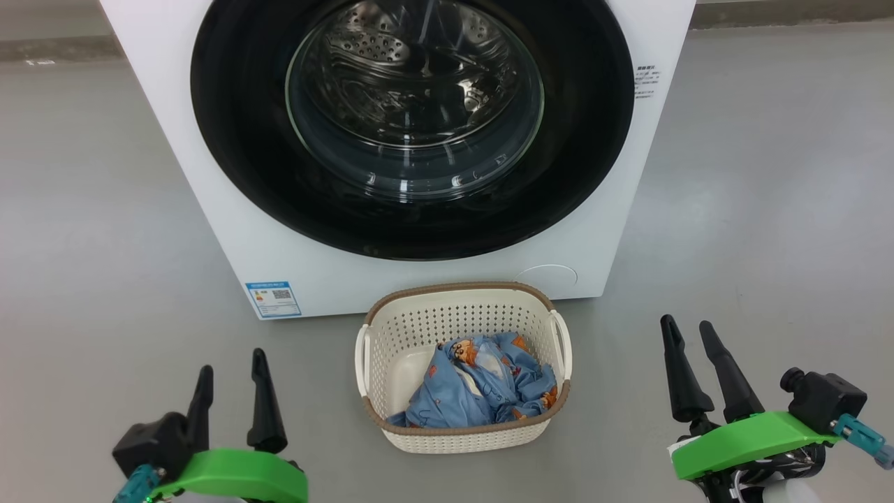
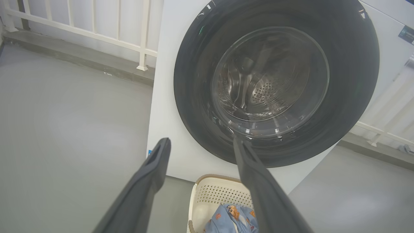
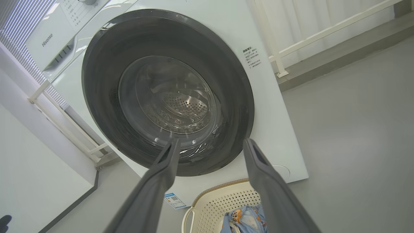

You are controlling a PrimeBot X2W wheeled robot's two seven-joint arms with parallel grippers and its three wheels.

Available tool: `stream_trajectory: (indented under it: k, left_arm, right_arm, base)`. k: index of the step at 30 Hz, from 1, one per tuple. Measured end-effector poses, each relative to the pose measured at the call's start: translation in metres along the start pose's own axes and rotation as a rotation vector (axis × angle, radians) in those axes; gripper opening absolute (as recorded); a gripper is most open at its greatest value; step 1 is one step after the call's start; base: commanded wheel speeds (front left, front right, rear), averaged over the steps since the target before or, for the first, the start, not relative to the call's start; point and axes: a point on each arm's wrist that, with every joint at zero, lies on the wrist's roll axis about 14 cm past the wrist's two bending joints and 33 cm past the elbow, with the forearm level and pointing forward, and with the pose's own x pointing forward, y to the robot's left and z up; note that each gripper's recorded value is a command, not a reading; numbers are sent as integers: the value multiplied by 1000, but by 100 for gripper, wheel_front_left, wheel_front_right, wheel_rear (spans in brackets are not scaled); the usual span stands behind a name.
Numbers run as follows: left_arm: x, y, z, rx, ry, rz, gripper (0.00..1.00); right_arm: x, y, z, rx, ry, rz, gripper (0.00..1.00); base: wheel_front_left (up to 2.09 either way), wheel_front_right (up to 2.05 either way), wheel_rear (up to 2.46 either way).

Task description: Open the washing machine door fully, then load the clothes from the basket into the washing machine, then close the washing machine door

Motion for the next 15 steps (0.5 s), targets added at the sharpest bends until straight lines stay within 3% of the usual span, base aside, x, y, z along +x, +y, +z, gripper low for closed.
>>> stream_trajectory:
  k: [15]
  left_arm:
    - [0, -18, -1, 245, -57, -35, 100]
  right_arm:
    - [5, 3, -2, -187, -4, 33, 100]
  base:
    - [0, 0, 0]
